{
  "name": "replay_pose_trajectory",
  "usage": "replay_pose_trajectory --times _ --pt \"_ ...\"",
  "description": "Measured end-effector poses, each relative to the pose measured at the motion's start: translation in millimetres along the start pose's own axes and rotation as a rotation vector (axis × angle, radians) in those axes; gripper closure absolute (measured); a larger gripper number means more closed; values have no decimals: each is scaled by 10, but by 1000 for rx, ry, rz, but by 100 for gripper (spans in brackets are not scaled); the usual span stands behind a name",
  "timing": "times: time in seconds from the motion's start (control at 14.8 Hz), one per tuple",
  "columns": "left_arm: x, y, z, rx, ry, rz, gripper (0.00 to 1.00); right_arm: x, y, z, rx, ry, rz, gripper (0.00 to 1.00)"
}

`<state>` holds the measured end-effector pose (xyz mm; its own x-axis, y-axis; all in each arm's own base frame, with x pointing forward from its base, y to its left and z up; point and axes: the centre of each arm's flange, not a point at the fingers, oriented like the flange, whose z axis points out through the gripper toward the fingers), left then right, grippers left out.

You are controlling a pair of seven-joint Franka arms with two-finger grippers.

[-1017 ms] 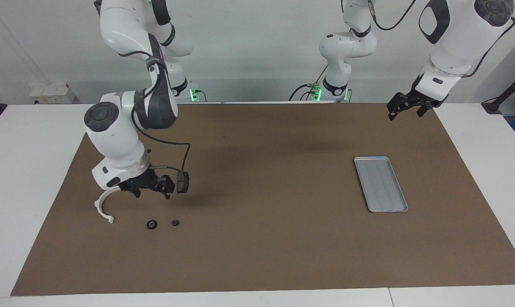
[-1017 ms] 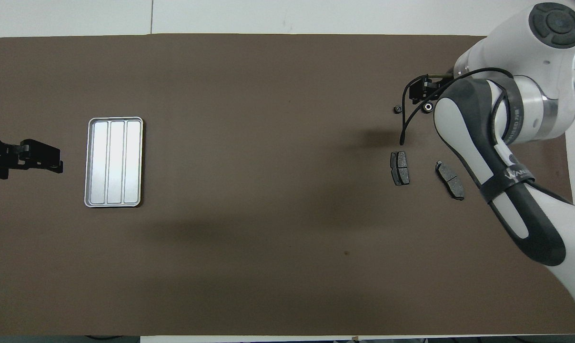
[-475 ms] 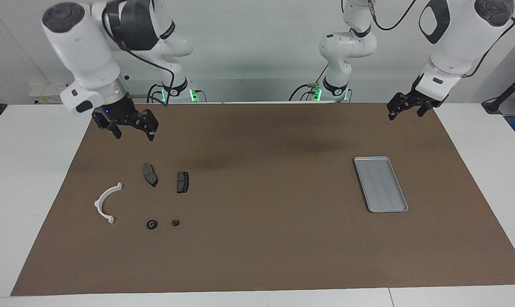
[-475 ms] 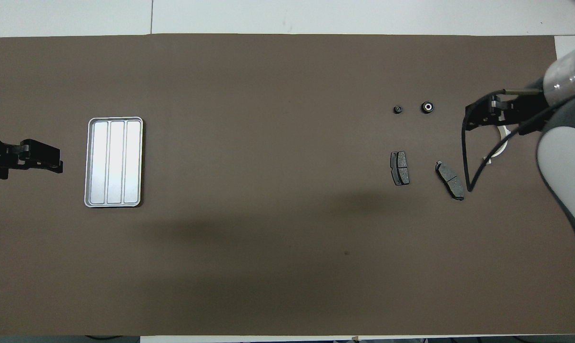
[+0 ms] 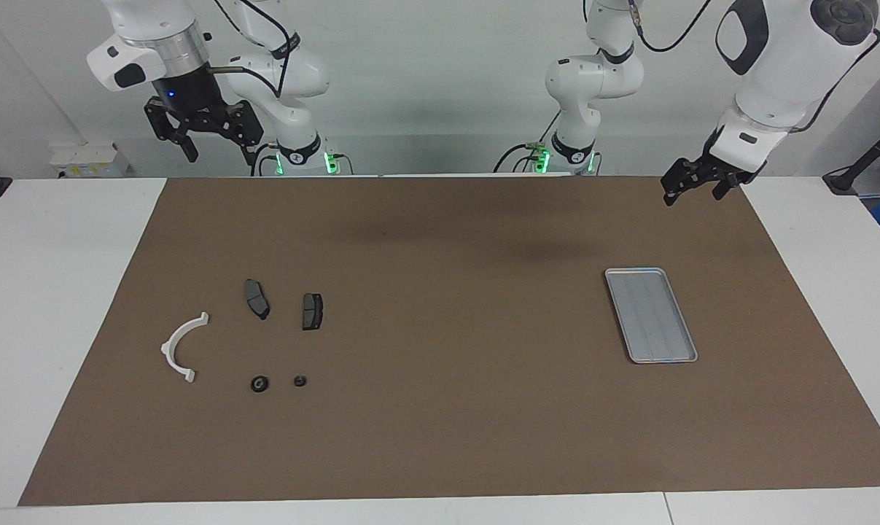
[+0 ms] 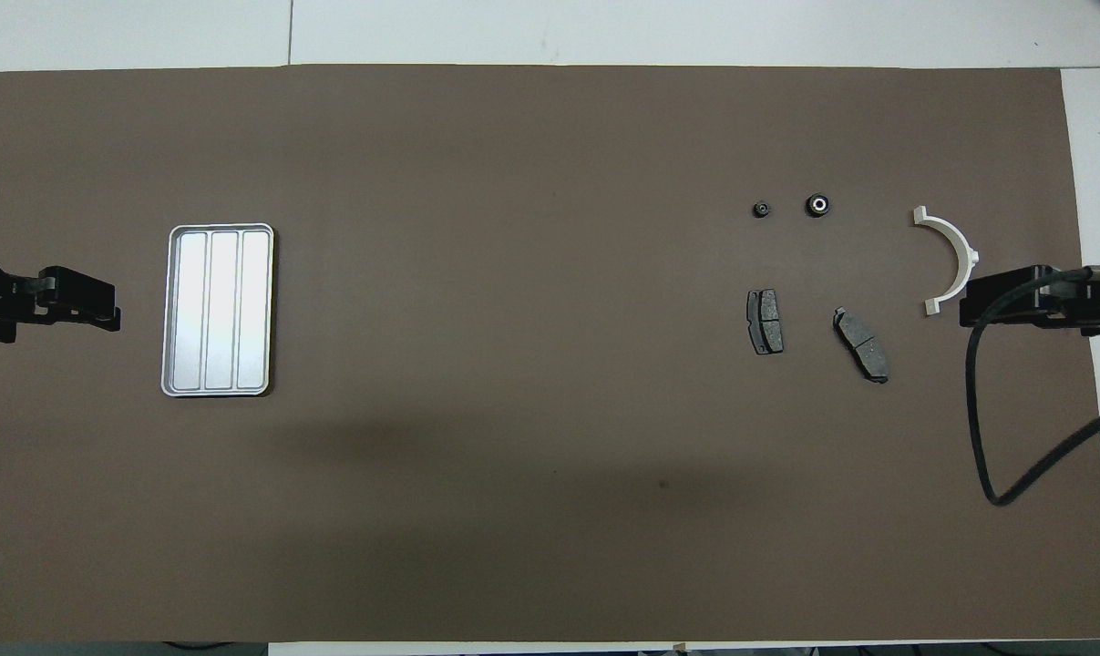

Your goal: Place bearing gear from tray to pile

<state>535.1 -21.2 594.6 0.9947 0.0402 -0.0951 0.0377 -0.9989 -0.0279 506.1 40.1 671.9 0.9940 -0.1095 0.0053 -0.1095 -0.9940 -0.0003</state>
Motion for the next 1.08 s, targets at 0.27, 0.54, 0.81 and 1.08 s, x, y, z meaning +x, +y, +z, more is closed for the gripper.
replay_pose_trajectory --times 0.27,0.54,0.81,1.08 --pt "0 0 0 0 0 0 0 42 -3 1 5 27 1 0" --pt "0 0 0 0 0 0 0 40 15 6 2 23 4 0" --pt "0 0 0 0 0 0 0 47 56 5 -32 28 -40 0" --pt "0 0 0 0 0 0 0 47 56 5 -33 28 -54 0"
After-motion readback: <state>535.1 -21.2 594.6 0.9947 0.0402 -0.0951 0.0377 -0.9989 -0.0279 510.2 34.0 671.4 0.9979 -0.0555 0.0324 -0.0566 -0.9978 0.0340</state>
